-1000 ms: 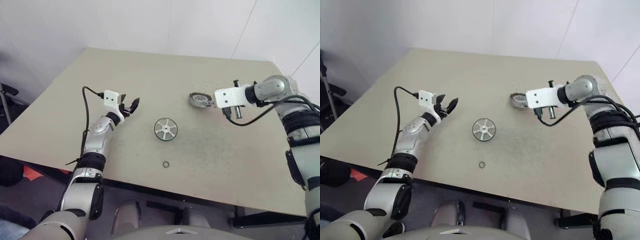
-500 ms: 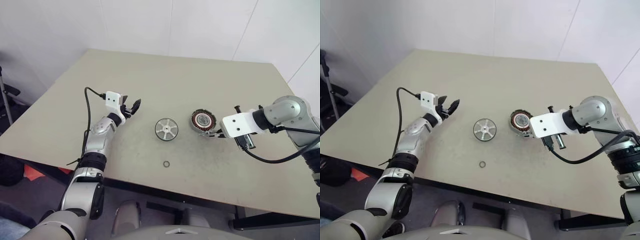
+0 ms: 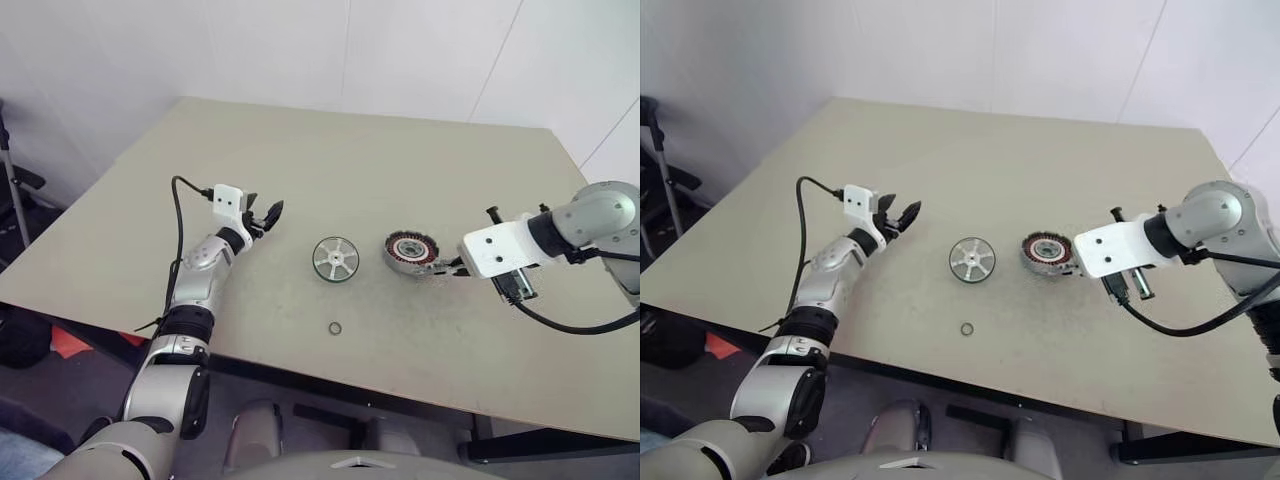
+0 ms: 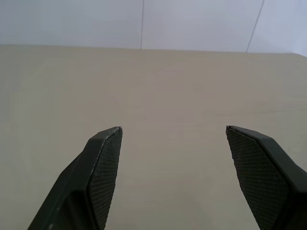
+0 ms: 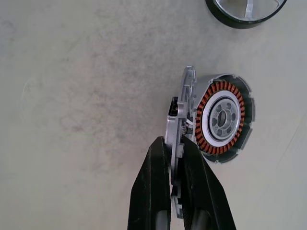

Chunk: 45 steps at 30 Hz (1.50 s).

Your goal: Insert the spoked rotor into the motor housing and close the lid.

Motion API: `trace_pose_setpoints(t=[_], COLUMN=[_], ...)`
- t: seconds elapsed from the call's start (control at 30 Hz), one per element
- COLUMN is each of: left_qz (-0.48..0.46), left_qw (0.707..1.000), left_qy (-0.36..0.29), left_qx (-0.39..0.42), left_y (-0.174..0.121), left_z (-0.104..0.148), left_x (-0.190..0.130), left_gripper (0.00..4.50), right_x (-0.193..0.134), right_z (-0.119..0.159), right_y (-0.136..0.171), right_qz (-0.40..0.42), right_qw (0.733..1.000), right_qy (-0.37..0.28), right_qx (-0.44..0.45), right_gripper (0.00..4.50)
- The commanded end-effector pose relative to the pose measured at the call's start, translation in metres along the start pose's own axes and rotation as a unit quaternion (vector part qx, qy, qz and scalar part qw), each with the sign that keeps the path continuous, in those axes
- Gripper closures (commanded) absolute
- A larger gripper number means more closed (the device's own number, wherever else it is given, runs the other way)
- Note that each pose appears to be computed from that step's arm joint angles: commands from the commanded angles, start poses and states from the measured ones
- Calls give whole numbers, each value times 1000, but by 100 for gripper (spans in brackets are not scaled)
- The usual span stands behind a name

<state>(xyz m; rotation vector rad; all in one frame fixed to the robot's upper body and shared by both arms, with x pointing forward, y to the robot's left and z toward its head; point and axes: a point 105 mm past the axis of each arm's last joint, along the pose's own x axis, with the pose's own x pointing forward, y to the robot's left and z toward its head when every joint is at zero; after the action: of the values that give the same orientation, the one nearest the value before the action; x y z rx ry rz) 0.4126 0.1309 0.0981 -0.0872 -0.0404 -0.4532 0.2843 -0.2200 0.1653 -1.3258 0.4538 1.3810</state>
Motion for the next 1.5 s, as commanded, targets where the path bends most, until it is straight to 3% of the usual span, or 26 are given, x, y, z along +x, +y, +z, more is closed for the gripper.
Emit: trace_pose_setpoints(t=[0.03, 0.6, 0.63, 0.83, 0.87, 1.1, 1.2, 1.3, 1.4, 1.5], left_qz=[-4, -6, -5, -4, -4, -4, -6, -10, -18, -19], left_qw=[1000, 1000, 1000, 1000, 1000, 1000, 1000, 1000, 1000, 1000], left_qy=[-20, -17, -17, -18, -18, -16, -16, -17, -17, -14], left_qx=[11, 17, 17, 18, 18, 17, 15, 12, 9, 10], left_y=[-1, 1, 1, 3, 3, 3, 2, 0, -3, -2], left_z=[11, 12, 12, 13, 13, 12, 12, 11, 11, 11], left_x=[3, 4, 4, 3, 3, 3, 4, 4, 4, 4], left_gripper=[81, 81, 81, 81, 81, 81, 81, 81, 81, 81], right_x=[-19, -17, -17, -18, -18, -43, -58, -64, -41, -4], right_z=[2, 3, 3, 8, 12, 82, 92, 92, 95, 93], right_y=[-2, 11, 12, 13, 15, 9, -29, -71, -81, -68], right_qz=[-9, 30, 32, 41, 45, 29, -80, -191, -208, -169], right_qw=[1000, 1000, 999, 998, 998, 981, 972, 944, 900, 901], right_qy=[12, 6, 4, 8, -3, -182, -219, -267, -351, -345], right_qx=[-21, -1, 0, -38, -43, -62, -38, 38, 150, 199], right_gripper=[445, 445, 381, 188, 157, 157, 157, 157, 157, 157])
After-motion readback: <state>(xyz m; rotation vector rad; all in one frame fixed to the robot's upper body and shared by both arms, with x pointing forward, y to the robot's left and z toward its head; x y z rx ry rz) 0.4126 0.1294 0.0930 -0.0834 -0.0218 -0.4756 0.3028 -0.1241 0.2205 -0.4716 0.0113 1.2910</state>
